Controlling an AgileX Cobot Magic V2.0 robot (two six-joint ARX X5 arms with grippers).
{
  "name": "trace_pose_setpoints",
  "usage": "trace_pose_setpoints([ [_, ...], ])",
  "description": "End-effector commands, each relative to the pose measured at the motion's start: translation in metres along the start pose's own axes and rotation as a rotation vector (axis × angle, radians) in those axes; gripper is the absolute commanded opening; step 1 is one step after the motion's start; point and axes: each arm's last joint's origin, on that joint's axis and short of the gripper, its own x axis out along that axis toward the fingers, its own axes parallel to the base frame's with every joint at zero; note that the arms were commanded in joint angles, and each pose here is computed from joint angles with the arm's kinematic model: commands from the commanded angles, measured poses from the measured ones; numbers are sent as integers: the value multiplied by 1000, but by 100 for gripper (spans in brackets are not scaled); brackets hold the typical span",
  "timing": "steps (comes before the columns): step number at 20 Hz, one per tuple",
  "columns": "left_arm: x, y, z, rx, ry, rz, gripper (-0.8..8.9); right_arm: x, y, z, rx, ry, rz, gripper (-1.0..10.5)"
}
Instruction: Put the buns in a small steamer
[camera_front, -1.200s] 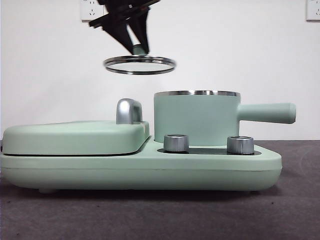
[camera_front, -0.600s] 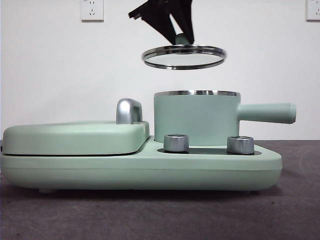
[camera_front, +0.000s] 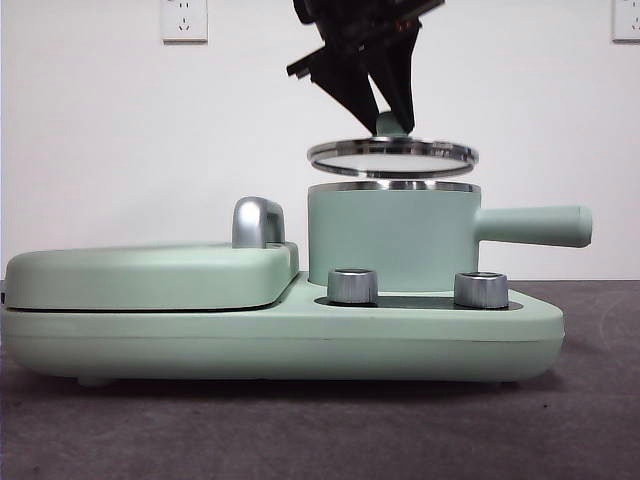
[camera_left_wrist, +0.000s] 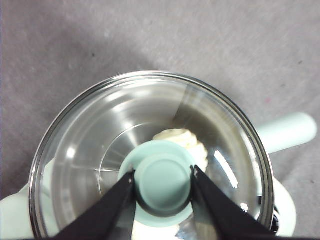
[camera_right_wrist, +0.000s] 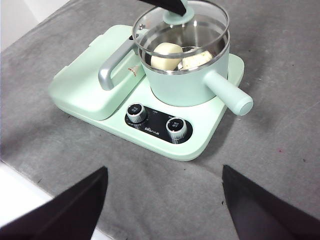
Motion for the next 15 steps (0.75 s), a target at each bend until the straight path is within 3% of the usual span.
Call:
trace_pose_setpoints([
  [1,-1,0,6,21,-36,1,15,-1,1,2,-12,-12,11,360],
  [15,21,1,4,14,0,-53,15,-1,0,2,-11,-20,-16,360],
])
